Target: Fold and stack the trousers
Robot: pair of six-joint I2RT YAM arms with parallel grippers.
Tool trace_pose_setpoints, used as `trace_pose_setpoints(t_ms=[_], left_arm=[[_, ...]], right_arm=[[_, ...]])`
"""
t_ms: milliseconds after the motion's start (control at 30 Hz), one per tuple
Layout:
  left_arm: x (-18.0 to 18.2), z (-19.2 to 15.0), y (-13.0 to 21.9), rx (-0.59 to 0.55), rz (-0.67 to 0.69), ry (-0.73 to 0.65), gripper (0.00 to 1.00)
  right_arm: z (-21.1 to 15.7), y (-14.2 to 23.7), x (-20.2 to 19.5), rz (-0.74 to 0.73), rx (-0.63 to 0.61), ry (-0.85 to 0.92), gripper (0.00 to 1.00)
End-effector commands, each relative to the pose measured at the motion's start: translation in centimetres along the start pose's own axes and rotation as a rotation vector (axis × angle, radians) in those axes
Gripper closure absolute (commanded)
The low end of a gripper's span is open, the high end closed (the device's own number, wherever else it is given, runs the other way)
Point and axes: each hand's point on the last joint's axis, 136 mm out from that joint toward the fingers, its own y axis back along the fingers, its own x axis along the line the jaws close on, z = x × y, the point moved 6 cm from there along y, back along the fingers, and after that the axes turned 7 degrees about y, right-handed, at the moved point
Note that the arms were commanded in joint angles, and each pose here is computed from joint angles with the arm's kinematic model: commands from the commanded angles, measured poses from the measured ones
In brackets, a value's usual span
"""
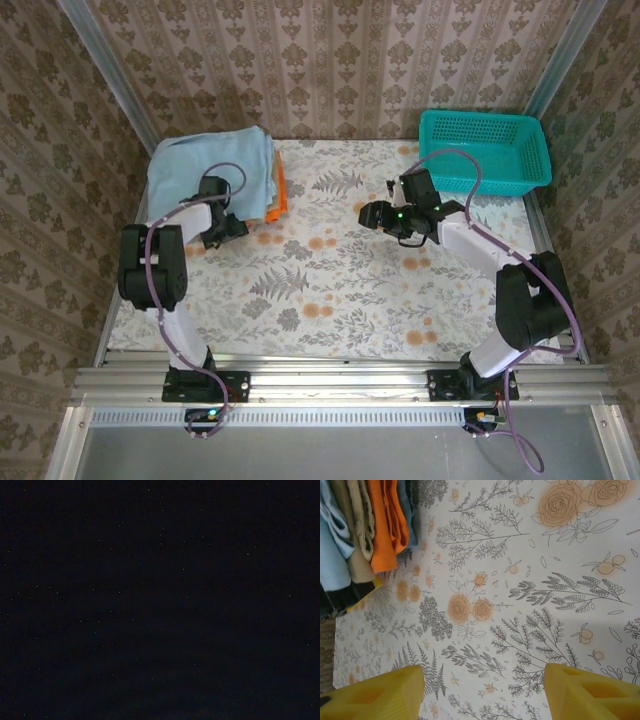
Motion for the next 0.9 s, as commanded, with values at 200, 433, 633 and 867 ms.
trace_pose_setpoints(t_ms=[200, 433, 633, 867], left_arm=[[3.4, 9.2, 0.2, -0.078, 0.056, 0.074, 0.28], [4.5, 13.1, -0.3, -0.065, 0.041, 0.061, 0.29], [4.4, 14.8, -2.2, -0.03, 0.049, 0.029, 0.29], [4.4, 14.7, -1.3, -0.02, 0.021, 0.023, 0.26]], right_arm=[[0.3, 2.5, 1.0, 0.023, -0.041, 0.03, 0.35], [0.7, 3.6, 1.0, 0.027, -0.058, 0.037, 0.35], [0.8, 4.4, 0.8, 0.024, -0.067, 0.035, 0.35], [0.7, 5.8, 1.0, 0.035, -0.077, 0.047, 0.34]])
